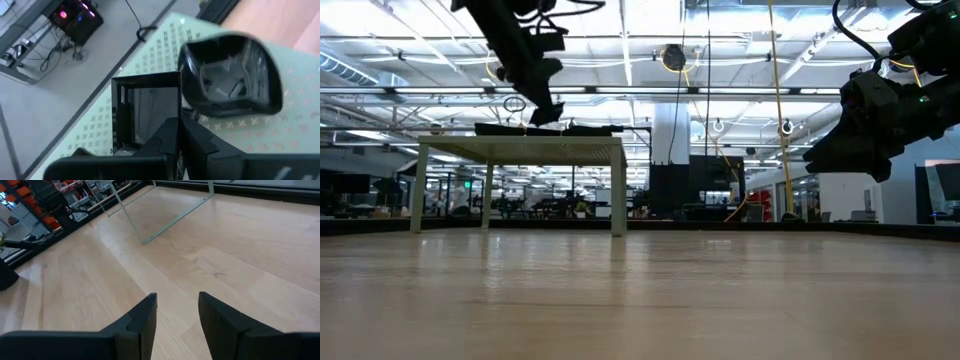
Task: Pick & Place Mini shaped plates
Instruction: Stack the square plate on top of the square plate on the shelf
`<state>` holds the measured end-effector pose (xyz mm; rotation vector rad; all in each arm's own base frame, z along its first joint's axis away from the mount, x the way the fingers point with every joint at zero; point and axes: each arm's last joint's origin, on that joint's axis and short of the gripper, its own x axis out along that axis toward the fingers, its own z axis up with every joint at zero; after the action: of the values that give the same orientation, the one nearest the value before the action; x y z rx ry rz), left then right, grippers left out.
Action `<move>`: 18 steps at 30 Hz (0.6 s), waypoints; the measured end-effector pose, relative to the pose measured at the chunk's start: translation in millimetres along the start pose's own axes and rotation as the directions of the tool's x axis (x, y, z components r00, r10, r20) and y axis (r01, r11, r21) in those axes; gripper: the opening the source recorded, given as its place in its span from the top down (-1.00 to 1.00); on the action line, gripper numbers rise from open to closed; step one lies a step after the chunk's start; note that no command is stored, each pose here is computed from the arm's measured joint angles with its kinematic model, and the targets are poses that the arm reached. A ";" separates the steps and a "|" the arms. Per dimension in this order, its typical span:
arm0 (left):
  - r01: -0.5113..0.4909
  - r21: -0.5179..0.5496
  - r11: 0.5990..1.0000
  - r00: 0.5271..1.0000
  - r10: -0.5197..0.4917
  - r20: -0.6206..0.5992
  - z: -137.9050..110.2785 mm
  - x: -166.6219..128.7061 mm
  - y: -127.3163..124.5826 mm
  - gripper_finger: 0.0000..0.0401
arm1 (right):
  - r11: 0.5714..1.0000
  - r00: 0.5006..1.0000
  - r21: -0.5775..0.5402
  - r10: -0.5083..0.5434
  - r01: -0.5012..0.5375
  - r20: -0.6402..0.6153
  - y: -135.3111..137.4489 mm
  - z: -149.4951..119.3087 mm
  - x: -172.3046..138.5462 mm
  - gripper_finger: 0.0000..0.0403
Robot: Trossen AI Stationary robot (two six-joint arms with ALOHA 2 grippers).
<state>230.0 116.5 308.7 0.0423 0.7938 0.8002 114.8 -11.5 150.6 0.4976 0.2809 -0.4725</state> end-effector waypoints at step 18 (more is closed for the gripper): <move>0.047 0.196 0.980 0.989 -0.018 -0.145 -12.2 14.1 4.4 0.94 | 1.000 1.000 0.000 0.000 0.000 0.000 0.1 0.1 0.0 0.34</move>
<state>225.4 125.8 292.6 0.1514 1.0057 0.6958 114.8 -11.5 150.8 0.4977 0.2805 -0.4722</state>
